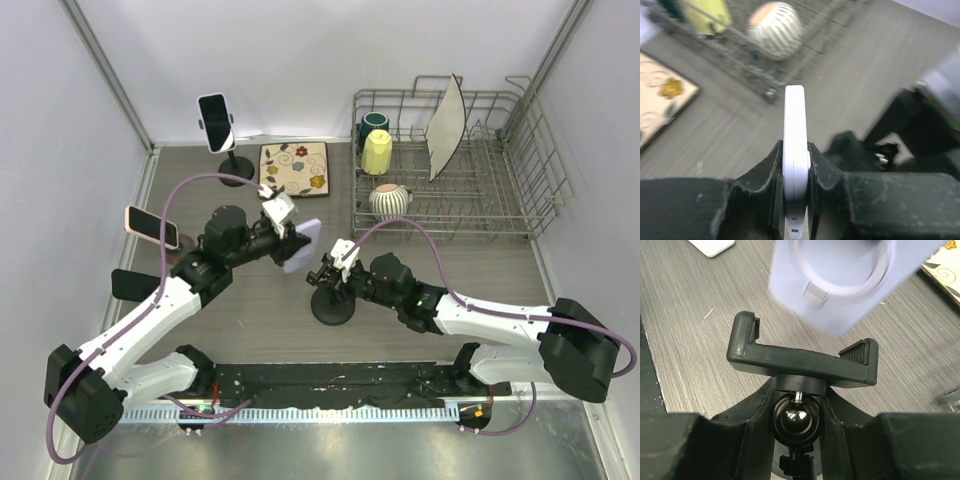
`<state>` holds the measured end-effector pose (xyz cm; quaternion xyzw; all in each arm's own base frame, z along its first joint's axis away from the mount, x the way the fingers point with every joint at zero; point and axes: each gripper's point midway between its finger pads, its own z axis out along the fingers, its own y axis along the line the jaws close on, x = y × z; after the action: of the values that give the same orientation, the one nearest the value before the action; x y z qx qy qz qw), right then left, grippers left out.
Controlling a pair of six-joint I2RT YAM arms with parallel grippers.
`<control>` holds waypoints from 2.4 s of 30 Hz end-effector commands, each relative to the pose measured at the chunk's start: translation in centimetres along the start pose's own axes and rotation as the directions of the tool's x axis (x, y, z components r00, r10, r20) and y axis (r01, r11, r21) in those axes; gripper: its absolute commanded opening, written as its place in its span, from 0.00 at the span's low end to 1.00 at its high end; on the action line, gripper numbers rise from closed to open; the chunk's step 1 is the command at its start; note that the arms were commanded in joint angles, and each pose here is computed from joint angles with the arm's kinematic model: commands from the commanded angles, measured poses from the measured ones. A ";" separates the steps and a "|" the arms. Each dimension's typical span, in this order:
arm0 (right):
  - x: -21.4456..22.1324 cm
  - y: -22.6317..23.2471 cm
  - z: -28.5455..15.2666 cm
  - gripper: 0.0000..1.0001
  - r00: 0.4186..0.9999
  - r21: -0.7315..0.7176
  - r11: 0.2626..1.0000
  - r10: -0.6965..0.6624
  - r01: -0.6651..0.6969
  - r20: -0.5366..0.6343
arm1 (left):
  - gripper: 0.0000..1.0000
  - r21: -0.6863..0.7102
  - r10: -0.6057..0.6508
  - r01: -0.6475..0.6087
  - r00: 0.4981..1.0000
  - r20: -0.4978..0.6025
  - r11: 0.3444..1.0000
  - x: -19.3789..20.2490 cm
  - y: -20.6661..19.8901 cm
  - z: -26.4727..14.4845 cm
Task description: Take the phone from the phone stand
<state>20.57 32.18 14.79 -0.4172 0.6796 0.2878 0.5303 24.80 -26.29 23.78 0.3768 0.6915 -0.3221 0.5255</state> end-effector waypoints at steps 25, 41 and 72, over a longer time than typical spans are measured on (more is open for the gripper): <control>2.6 -9.1 -5.3 0.01 0.988 0.566 0.823 0.129 -0.057 -0.087 | 0.00 -0.418 0.083 -0.018 0.987 0.139 0.908 -7.6 8.2 -3.5; 3.5 -19.7 -13.6 0.01 0.944 0.890 0.372 0.288 -0.264 0.160 | 0.00 -0.496 0.039 0.023 0.993 0.113 0.868 -6.9 9.7 -3.8; -7.1 -17.1 -14.3 0.82 0.924 0.663 0.647 0.214 -0.377 0.317 | 0.00 -0.703 -0.341 0.343 0.928 0.151 0.623 -3.2 13.5 -3.4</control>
<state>29.65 10.49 21.37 0.0360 0.7710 0.0497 0.6339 33.98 -18.16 22.87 0.0984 0.8416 -0.1148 0.5185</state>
